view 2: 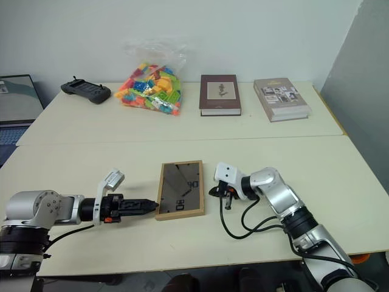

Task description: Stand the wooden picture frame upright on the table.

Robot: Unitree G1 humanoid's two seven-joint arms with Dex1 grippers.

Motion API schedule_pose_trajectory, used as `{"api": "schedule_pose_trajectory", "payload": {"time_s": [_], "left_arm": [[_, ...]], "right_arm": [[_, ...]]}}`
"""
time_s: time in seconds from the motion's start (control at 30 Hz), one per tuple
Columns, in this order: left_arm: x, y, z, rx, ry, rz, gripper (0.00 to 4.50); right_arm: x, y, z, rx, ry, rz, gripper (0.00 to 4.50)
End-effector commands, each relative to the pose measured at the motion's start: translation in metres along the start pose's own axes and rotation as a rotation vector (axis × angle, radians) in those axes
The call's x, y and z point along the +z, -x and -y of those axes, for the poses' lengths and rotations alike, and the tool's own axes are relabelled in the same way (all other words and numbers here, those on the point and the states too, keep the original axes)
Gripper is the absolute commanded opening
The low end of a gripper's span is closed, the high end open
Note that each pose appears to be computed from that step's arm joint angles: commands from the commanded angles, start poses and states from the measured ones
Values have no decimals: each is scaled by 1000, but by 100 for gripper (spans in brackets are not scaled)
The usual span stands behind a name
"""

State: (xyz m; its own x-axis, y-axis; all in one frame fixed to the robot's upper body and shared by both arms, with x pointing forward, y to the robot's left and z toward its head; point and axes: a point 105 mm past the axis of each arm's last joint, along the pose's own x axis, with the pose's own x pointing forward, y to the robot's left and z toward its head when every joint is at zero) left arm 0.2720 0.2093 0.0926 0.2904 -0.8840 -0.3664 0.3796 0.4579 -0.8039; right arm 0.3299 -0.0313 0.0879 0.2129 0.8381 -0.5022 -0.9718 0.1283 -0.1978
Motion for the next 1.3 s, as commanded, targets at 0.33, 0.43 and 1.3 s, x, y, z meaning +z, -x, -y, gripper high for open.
{"api": "schedule_pose_trajectory", "payload": {"time_s": [0.33, 0.43, 1.3], "left_arm": [[-1, -34, -1, -52, -10, -45, 449], [1, -37, 2, -64, -16, -46, 449], [52, -43, 55, -169, -145, 195, 123]], "right_arm": [[26, -13, 6, -6, 65, 58, 0], [25, -14, 6, -8, 61, 61, 0], [70, 74, 76, -281, -40, 196, 42]]}}
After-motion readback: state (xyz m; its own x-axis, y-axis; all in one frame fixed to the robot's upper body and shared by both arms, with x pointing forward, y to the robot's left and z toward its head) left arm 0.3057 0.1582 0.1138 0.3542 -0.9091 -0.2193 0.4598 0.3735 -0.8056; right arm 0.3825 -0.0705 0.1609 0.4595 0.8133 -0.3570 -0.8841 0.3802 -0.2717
